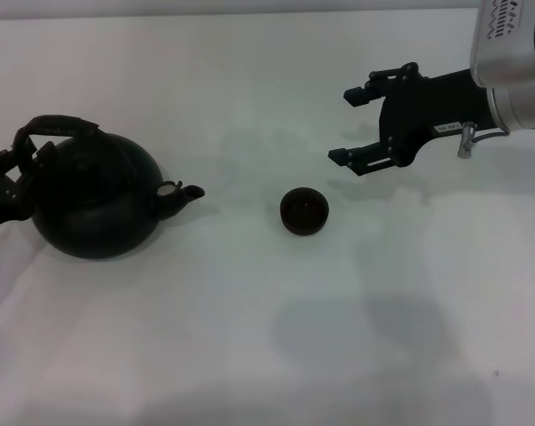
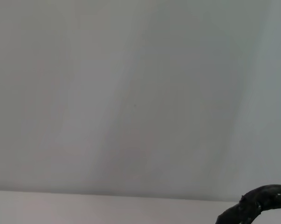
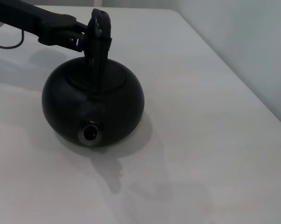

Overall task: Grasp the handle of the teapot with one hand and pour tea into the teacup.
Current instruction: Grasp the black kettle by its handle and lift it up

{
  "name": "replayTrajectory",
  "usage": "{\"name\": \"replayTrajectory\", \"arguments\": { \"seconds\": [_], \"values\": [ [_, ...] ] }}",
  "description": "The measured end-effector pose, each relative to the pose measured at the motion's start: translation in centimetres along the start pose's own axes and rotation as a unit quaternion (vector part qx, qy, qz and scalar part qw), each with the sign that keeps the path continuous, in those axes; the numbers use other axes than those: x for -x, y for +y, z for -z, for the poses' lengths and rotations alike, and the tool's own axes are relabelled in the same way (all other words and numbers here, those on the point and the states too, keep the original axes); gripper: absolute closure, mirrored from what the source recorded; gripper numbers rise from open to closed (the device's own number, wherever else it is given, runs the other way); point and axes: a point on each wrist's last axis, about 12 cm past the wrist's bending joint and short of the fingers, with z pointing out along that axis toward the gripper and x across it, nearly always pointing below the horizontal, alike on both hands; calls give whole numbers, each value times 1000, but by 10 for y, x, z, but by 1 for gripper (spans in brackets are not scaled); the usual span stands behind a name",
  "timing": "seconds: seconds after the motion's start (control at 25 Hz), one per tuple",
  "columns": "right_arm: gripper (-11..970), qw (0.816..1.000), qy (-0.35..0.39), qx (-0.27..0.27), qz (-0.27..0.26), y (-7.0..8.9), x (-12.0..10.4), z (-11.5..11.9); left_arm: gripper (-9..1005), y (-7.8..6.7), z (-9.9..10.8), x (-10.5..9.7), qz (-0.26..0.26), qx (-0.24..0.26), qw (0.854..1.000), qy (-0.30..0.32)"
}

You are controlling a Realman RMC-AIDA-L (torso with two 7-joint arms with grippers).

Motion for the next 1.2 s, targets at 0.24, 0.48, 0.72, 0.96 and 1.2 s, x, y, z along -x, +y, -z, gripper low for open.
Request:
{"name": "replayTrajectory", "arguments": {
  "seconds": [0.24,0.48,0.72,0.96,1.2],
  "values": [
    [114,1000,4,3,-4,1,-4,-1,633,0,-2,1,5,0,1000,-1],
    [114,1000,7,7,-4,2,-8,-4,729,1,-6,4,7,-2,1000,-5],
    [114,1000,7,0,-4,1,-10,-5,807,2,-11,8,16,-8,1000,-6],
    [115,1000,9,0,-6,0,-12,-7,820,2,-17,13,15,-16,1000,-8],
    [115,1000,0,-11,-11,-2,-15,-7,823,5,-25,22,11,-22,1000,-10]
  ]
}}
